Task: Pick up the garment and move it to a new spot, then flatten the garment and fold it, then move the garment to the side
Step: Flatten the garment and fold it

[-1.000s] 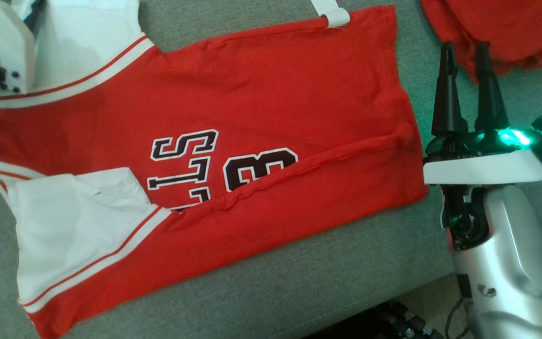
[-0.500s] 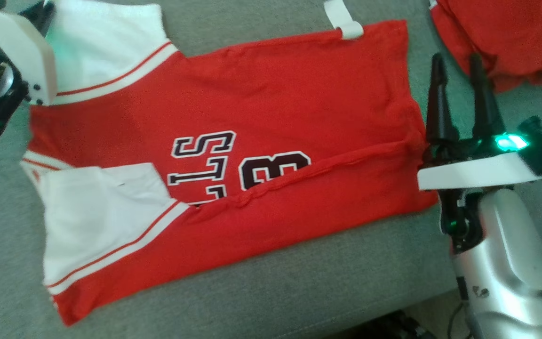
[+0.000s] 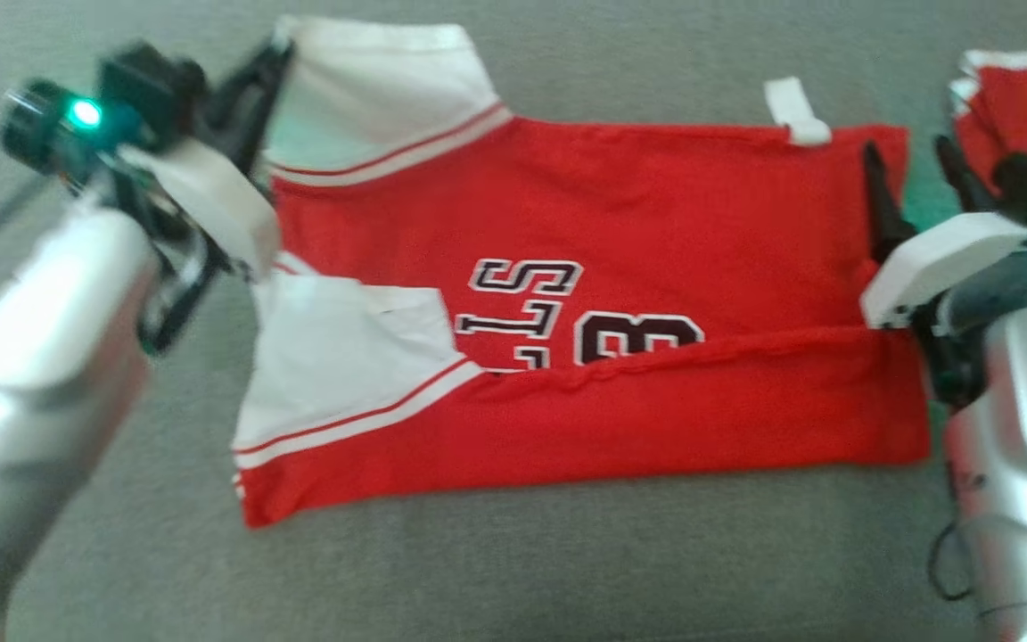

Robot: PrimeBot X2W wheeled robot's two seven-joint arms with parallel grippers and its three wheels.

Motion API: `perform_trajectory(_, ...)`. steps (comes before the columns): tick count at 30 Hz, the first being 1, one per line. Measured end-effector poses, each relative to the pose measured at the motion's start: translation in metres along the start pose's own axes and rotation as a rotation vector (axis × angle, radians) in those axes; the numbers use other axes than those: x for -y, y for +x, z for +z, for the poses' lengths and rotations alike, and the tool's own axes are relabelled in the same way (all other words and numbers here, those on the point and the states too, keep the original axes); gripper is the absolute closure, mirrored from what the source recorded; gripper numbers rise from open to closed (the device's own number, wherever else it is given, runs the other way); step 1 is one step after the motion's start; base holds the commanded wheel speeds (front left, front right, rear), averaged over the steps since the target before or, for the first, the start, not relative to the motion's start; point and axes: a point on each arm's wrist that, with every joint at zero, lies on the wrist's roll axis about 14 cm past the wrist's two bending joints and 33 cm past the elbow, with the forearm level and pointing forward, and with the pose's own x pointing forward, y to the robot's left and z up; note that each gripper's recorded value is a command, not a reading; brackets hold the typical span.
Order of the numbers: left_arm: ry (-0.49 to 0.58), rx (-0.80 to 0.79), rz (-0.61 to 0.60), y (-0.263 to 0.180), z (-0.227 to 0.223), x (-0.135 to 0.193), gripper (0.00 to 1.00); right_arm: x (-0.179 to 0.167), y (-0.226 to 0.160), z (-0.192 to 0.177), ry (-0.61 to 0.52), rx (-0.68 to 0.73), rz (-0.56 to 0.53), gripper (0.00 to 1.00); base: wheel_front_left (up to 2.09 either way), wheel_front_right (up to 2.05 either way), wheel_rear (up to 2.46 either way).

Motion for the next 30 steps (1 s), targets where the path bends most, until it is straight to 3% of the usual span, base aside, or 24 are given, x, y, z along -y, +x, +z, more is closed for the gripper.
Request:
perform_trajectory(12,0.019,0.055,-0.032,-0.034,0.005,0.027,1.00,0.015,0.029,-0.027,-0.051,-0.188,-0.030,0.00,0.00,0.00,0.00)
perform_trajectory(20,0.016,0.033,-0.024,-0.036,-0.002,0.025,1.00,0.014,0.043,-0.034,-0.051,-0.218,-0.028,0.00,0.00,0.00,0.00)
perform_trajectory(21,0.014,0.030,-0.022,-0.036,-0.004,0.025,1.00,0.013,0.045,-0.034,-0.053,-0.221,-0.027,0.25,0.00,0.00,0.00)
perform_trajectory(22,0.013,0.027,-0.019,-0.036,-0.005,0.025,1.00,0.012,0.045,-0.034,-0.055,-0.220,-0.026,0.80,0.00,0.00,0.00)
perform_trajectory(23,0.013,0.024,-0.016,-0.037,-0.006,0.024,1.00,0.012,0.045,-0.034,-0.057,-0.220,-0.024,1.00,0.00,0.00,0.00)
perform_trajectory(30,0.023,0.002,0.053,-0.040,-0.009,0.006,1.00,0.008,0.041,-0.016,-0.073,-0.144,-0.007,1.00,0.00,0.00,0.00)
